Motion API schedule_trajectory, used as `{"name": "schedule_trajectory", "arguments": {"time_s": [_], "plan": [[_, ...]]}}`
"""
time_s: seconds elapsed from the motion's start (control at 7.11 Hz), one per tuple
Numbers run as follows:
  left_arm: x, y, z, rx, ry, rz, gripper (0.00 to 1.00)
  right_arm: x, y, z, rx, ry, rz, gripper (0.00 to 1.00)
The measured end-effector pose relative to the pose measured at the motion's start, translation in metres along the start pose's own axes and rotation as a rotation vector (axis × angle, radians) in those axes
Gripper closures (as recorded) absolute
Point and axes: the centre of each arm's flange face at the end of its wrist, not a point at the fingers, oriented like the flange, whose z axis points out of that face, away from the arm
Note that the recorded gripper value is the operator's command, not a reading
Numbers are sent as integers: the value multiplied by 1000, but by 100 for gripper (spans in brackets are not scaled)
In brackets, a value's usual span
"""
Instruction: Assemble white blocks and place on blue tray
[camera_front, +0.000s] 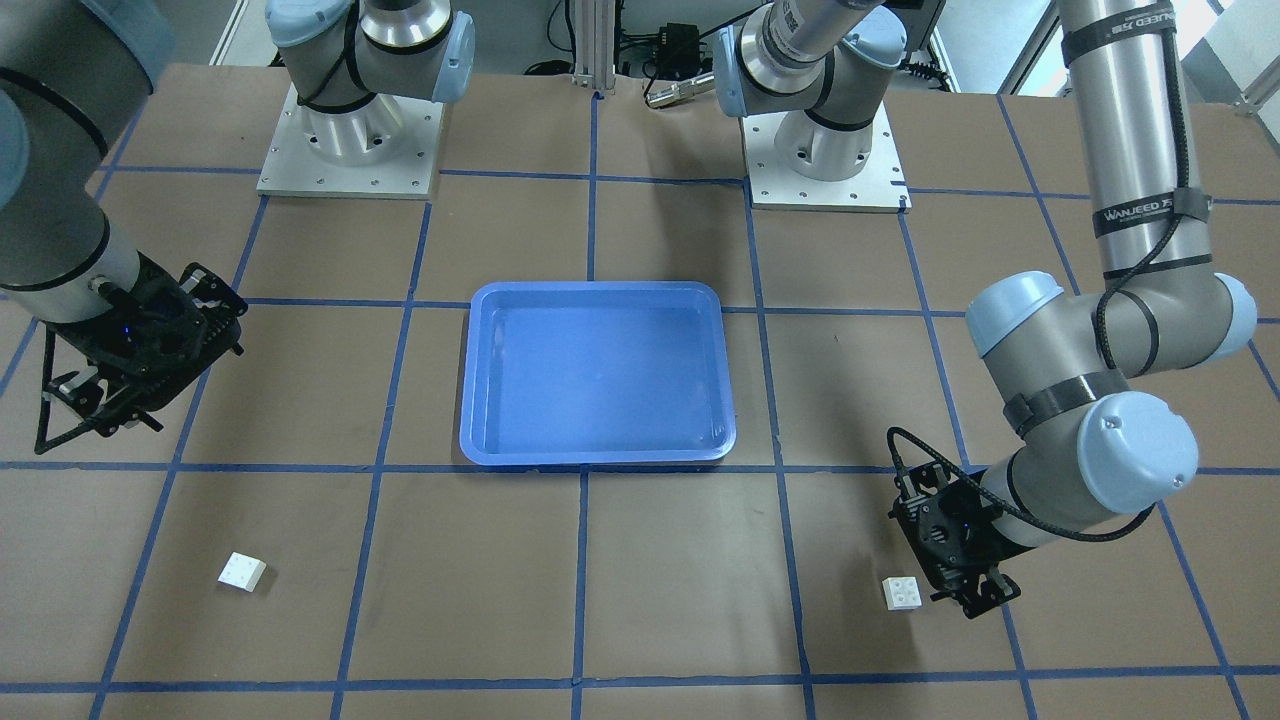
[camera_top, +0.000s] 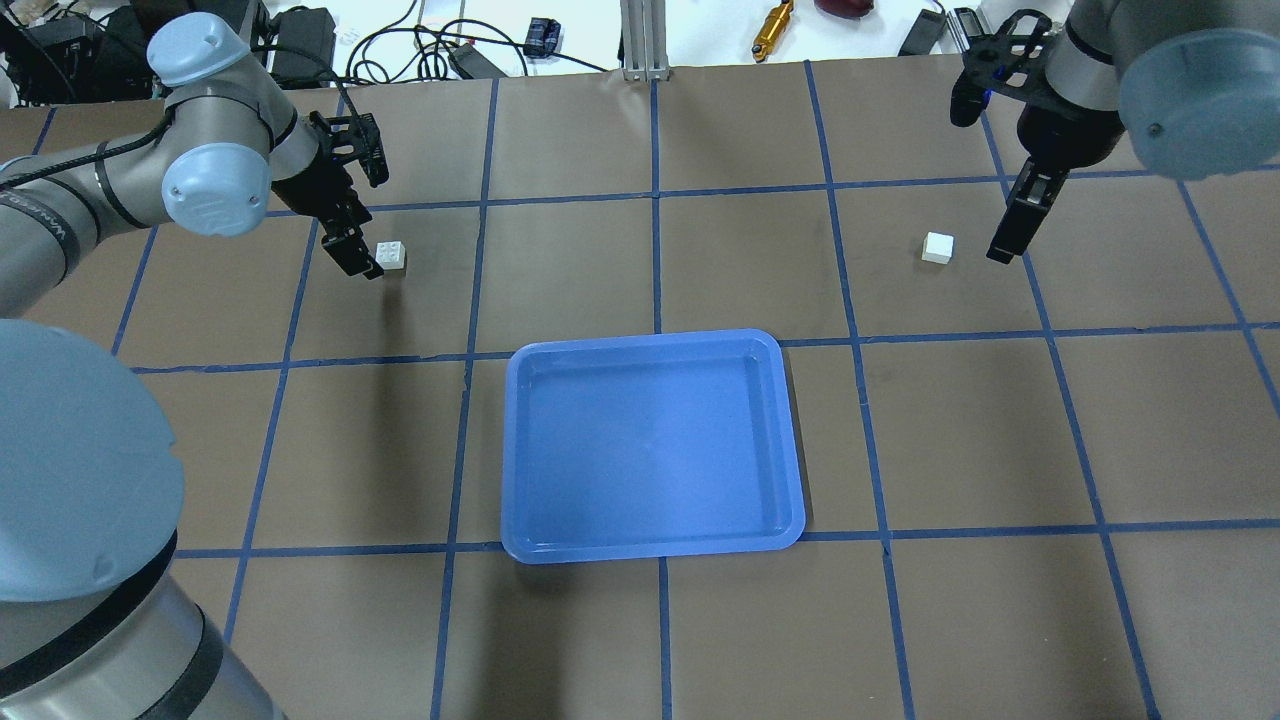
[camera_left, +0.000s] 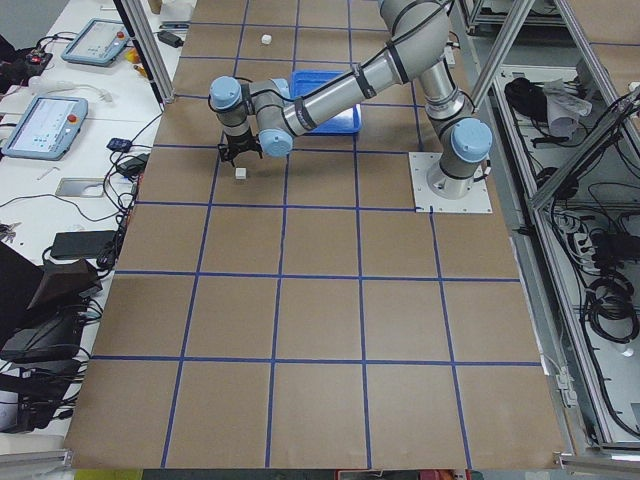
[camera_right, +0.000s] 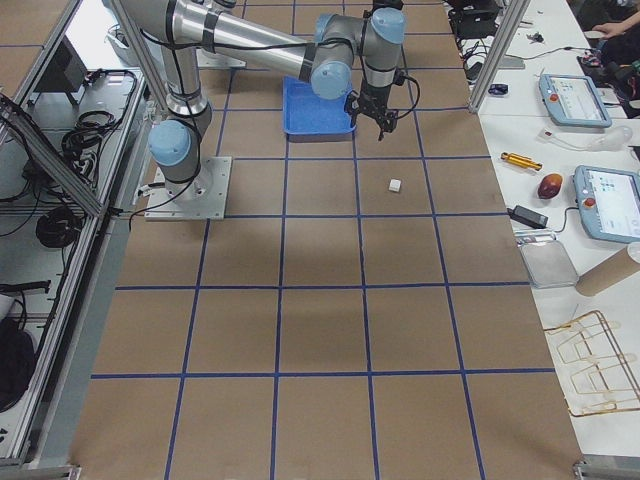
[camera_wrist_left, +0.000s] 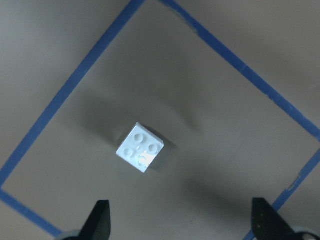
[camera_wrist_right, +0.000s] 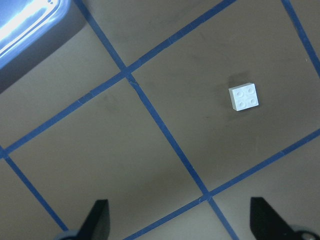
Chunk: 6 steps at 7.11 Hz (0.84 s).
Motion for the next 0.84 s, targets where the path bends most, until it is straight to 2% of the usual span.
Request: {"name": "schedule_trajectory", "arguments": {"time_s": [0.42,0.56,0.84], "plan": [[-22,16,19,110,-33,212,0,35,-14,40,22,53,-142,0],[-29,23,22,156,-41,256,0,46,-19,53,25,64,-163,0],[-36,44,29,220,-47,279,0,66,-27,80,38,105,-166,0]]}}
